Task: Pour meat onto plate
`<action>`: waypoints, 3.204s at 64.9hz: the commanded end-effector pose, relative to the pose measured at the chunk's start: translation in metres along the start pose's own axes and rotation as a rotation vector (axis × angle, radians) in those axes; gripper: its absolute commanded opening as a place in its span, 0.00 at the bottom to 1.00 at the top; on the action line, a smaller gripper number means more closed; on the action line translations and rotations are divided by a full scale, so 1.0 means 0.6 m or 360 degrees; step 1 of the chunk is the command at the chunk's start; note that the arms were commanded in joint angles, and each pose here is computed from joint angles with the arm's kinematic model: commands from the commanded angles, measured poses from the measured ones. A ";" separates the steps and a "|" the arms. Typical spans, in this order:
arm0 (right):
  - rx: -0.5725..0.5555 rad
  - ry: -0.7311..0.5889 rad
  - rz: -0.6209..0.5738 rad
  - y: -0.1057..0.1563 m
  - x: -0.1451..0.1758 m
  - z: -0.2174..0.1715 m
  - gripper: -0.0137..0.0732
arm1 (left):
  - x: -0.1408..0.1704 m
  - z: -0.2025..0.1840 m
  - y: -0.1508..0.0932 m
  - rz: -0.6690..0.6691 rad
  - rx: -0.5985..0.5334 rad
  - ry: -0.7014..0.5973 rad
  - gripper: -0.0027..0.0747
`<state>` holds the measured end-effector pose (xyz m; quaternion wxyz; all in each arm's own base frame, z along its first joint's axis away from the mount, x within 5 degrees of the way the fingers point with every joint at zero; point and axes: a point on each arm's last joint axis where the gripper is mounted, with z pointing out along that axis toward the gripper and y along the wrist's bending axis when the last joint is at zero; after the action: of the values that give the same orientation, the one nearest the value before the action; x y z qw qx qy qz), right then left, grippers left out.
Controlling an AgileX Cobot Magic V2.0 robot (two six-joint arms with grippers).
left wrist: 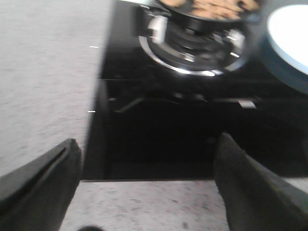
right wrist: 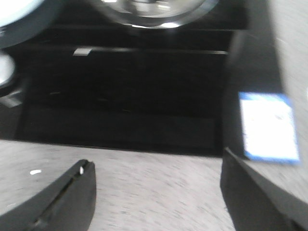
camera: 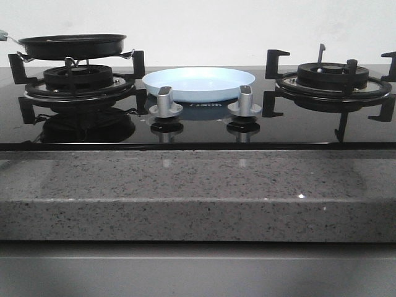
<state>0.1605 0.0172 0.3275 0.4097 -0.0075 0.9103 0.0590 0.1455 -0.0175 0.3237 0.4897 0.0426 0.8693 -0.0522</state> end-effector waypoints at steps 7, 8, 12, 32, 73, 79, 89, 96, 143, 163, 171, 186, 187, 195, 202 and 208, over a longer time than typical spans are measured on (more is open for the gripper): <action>-0.0147 -0.0048 -0.0151 0.042 -0.070 0.006 0.80 | -0.023 -0.011 -0.040 0.0143 0.0228 -0.0142 0.76; -0.0160 -0.0040 -0.0162 0.046 -0.073 0.008 0.80 | -0.022 -0.011 -0.044 0.0156 0.0253 -0.0140 0.76; -0.0189 -0.0015 -0.0189 0.058 -0.090 0.017 0.80 | -0.020 -0.013 -0.055 0.0189 0.0315 -0.0134 0.76; -0.0217 0.0141 -0.0215 0.090 -0.172 0.095 0.80 | -0.017 -0.020 -0.087 0.0284 0.0499 -0.0157 0.76; -0.0528 0.0399 -0.0141 0.157 -0.282 0.267 0.80 | -0.019 -0.020 -0.087 0.0280 0.0498 -0.0178 0.76; -0.0531 0.0441 -0.0152 0.160 -0.292 0.293 0.80 | -0.019 -0.020 -0.087 0.0280 0.0498 -0.0178 0.76; -0.0541 0.0489 -0.0185 0.164 -0.308 0.326 0.80 | -0.019 -0.020 -0.087 0.0280 0.0498 -0.0178 0.76; -0.0543 0.0524 -0.0217 0.162 -0.316 0.348 0.80 | -0.019 -0.020 -0.087 0.0280 0.0498 -0.0178 0.76; -0.0565 0.0609 -0.0278 0.146 -0.318 0.432 0.49 | -0.019 -0.020 -0.088 0.0269 0.0505 -0.0173 0.76; -0.0566 0.0612 -0.0278 0.146 -0.317 0.432 0.17 | -0.019 -0.020 -0.088 0.0269 0.0505 -0.0173 0.76; -0.0587 0.0608 -0.0266 0.148 -0.318 0.431 0.10 | -0.019 -0.020 -0.088 0.0269 0.0505 -0.0173 0.76; -0.0676 0.0486 -0.0221 0.159 -0.340 0.402 0.08 | -0.019 -0.020 -0.088 0.0269 0.0505 -0.0173 0.76; -0.0683 0.0472 -0.0217 0.160 -0.342 0.397 0.08 | -0.019 -0.020 -0.088 0.0269 0.0505 -0.0173 0.76; -0.0711 0.0382 -0.0222 0.163 -0.362 0.353 0.08 | -0.019 -0.020 -0.088 0.0269 0.0505 -0.0173 0.76; -0.0715 0.0325 -0.0232 0.164 -0.373 0.310 0.08 | -0.019 -0.020 -0.088 0.0269 0.0505 -0.0176 0.76; -0.0711 0.0268 -0.0221 0.163 -0.375 0.275 0.08 | -0.019 -0.020 -0.088 0.0269 0.0505 -0.0176 0.76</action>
<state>0.4558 0.1288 0.3413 0.2565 -0.1602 0.9299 0.2092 0.1320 -0.0657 0.3254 0.4837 0.1992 0.8417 -0.1336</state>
